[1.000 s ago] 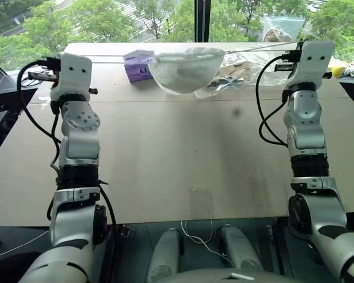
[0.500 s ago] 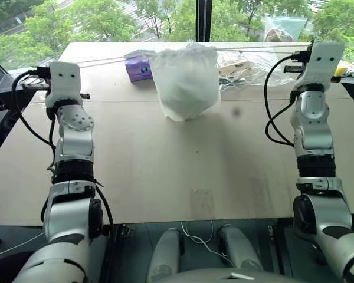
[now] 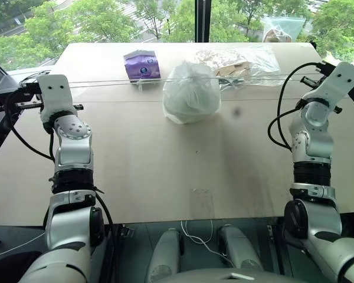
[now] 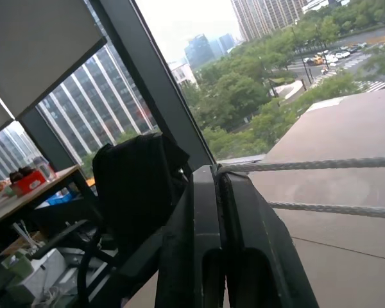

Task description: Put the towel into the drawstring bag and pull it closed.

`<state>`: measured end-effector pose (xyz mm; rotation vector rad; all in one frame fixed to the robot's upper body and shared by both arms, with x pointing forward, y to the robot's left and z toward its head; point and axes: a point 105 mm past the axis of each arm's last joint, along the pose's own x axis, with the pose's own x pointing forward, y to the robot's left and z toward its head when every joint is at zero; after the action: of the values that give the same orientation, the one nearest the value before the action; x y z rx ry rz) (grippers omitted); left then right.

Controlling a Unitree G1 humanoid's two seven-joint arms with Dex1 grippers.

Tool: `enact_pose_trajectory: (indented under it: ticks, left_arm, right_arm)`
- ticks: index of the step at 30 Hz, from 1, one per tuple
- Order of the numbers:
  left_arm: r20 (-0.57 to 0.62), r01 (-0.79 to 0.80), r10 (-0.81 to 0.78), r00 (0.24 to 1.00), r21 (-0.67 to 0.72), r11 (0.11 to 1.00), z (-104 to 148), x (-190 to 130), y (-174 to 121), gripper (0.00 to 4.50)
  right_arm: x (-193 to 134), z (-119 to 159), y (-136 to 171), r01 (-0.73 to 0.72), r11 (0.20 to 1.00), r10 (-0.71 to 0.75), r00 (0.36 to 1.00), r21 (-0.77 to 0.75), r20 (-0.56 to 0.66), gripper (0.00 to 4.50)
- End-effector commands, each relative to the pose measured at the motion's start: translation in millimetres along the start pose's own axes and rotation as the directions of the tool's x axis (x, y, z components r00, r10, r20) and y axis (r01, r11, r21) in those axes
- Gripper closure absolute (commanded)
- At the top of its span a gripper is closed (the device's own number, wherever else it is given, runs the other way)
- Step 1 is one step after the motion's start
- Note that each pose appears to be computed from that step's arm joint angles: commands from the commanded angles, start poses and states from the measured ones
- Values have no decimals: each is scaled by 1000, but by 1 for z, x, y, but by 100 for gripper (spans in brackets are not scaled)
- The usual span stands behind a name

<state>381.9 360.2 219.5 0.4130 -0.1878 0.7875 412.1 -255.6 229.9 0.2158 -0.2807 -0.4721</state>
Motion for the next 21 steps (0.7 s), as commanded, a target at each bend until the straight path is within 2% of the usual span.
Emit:
enact_pose_trajectory:
  ticks: [1, 3, 6, 7, 8, 9, 11, 12, 14, 16, 17, 18, 19, 21]
  left_arm:
    - [148, 291, -275, 950, -101, 951, 35, -11, -45, 446]
    - [234, 518, -485, 843, -103, 849, 51, -34, -84, 446]
    - [276, 720, -680, 680, -73, 690, 55, -66, -116, 446]
    - [255, 774, -741, 621, -46, 632, 49, -76, -125, 450]
    - [230, 808, -782, 579, -33, 588, 43, -82, -131, 450]
    - [212, 825, -803, 557, -27, 565, 39, -85, -133, 450]
    - [183, 863, -847, 499, -12, 506, 29, -92, -133, 450]
    - [172, 873, -860, 481, -8, 487, 26, -94, -133, 392]
    - [156, 901, -890, 428, -2, 433, 20, -101, -132, 333]
    - [94, 935, -932, 350, 30, 354, 2, -110, -127, 235]
    - [67, 945, -944, 323, 37, 326, -5, -113, -125, 200]
    - [47, 955, -956, 290, 55, 292, -10, -117, -122, 152]
    - [27, 967, -968, 248, 52, 250, -16, -121, -118, 152]
    - [-18, 986, -987, 161, 51, 160, -27, -130, -108, 35]
  right_arm:
    - [-11, 17, 45, -374, 926, 374, 928, 48, 10, 450]
    - [-38, 13, 76, -627, 779, 627, 778, 26, -33, 450]
    - [-76, -4, 89, -821, 571, 812, 566, -7, -144, 450]
    - [-89, -11, 87, -869, 495, 852, 490, -21, -186, 413]
    - [-97, -18, 84, -893, 450, 867, 443, -22, -230, 375]
    - [-102, -22, 82, -904, 426, 873, 417, -21, -255, 351]
    - [-103, -27, 72, -911, 413, 871, 399, -13, -286, 264]
    - [-103, -28, 68, -911, 412, 869, 398, -16, -295, 207]
    - [-100, -31, 61, -908, 418, 859, 403, -23, -315, 132]
    - [-100, -41, 41, -912, 408, 837, 387, -29, -388, 31]
    - [-101, -44, 34, -916, 399, 830, 373, -27, -415, 0]
    - [-104, -46, 28, -924, 383, 830, 348, -7, -437, 0]
    - [-107, -47, 23, -930, 367, 831, 325, 7, -451, 0]
    - [-114, -49, 12, -944, 327, 836, 269, 41, -478, 0]
